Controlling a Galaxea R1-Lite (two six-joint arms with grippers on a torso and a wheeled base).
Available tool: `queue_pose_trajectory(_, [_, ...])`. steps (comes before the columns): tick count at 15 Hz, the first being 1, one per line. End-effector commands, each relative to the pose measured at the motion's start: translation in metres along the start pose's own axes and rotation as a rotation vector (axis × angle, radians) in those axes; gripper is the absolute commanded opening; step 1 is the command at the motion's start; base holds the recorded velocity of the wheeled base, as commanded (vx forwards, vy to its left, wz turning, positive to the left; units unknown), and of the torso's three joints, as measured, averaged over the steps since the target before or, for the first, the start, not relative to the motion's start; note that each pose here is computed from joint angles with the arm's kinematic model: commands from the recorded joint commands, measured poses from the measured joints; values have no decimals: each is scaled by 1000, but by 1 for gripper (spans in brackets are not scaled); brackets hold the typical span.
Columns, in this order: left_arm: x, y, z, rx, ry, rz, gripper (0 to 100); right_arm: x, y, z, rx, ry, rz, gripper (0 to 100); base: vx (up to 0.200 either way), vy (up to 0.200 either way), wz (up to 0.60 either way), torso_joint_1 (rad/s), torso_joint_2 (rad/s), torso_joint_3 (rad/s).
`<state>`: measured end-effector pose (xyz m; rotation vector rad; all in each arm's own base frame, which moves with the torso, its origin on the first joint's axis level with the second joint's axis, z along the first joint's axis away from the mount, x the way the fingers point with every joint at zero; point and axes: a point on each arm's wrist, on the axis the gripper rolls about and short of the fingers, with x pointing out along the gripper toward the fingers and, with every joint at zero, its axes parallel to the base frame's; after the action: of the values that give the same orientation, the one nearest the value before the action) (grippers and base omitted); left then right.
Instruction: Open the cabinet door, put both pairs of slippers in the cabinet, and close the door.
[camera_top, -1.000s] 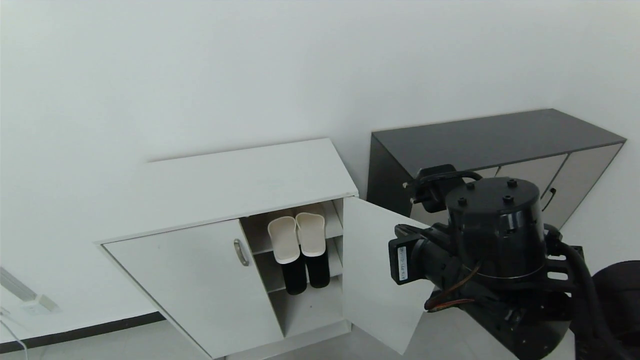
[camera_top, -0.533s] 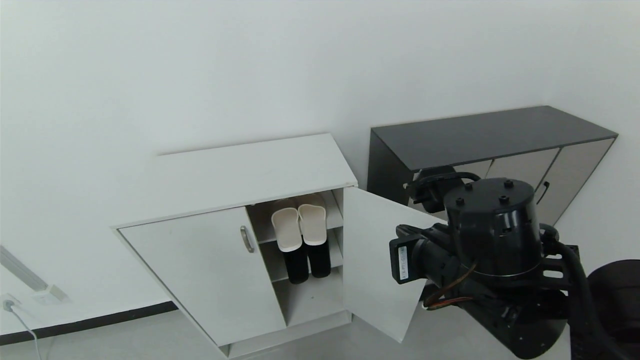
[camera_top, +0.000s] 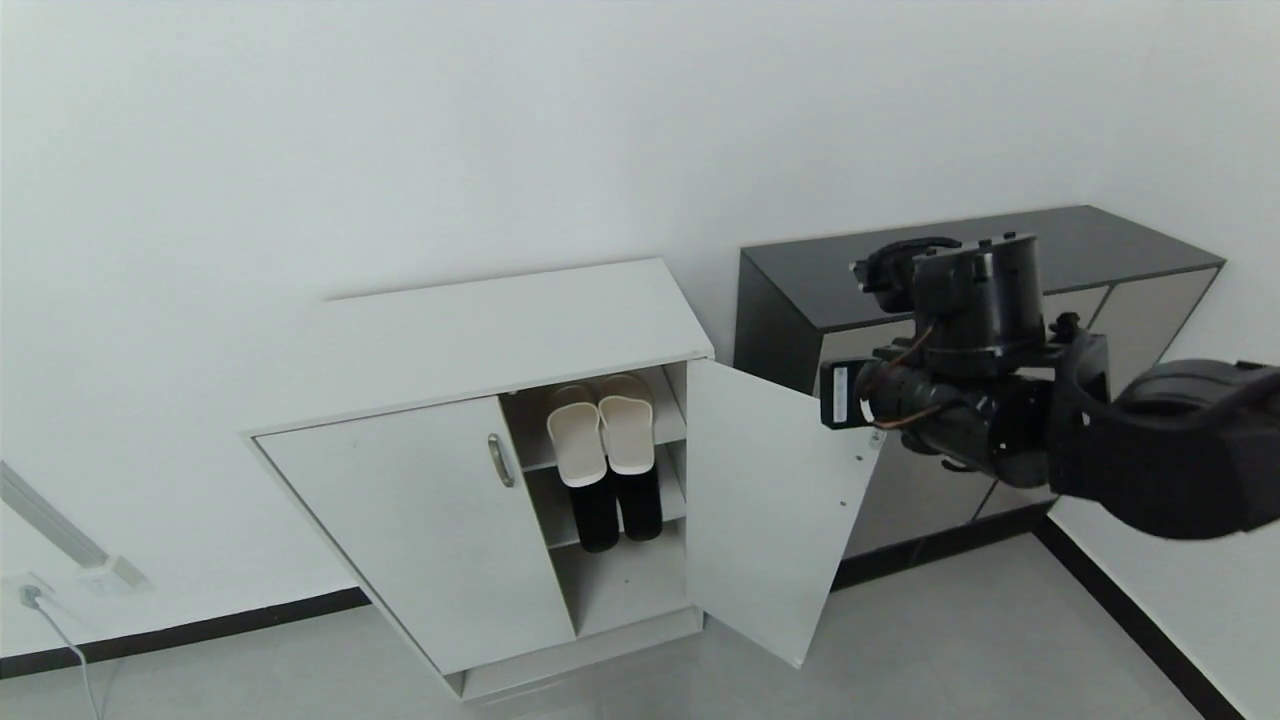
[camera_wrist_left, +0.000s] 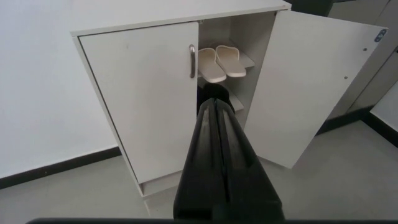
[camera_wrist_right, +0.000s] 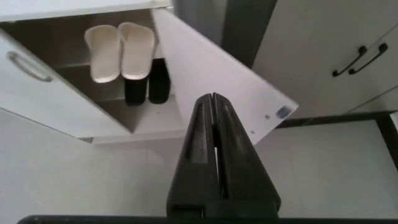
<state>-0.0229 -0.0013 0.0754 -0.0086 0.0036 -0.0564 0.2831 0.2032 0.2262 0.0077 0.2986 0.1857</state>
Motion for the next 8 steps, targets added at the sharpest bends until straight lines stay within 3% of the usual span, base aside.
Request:
queue_pose_trajectory(1, [0,0,0,-1,0,1,0,56,-27,17,45,51,-80,0,0,0,0,0,0,0])
queue_pose_trajectory(8, [0,0,0,-1,1,1,0,146,-51,-7,120,101,-114,0,0,0,0,0,0,0])
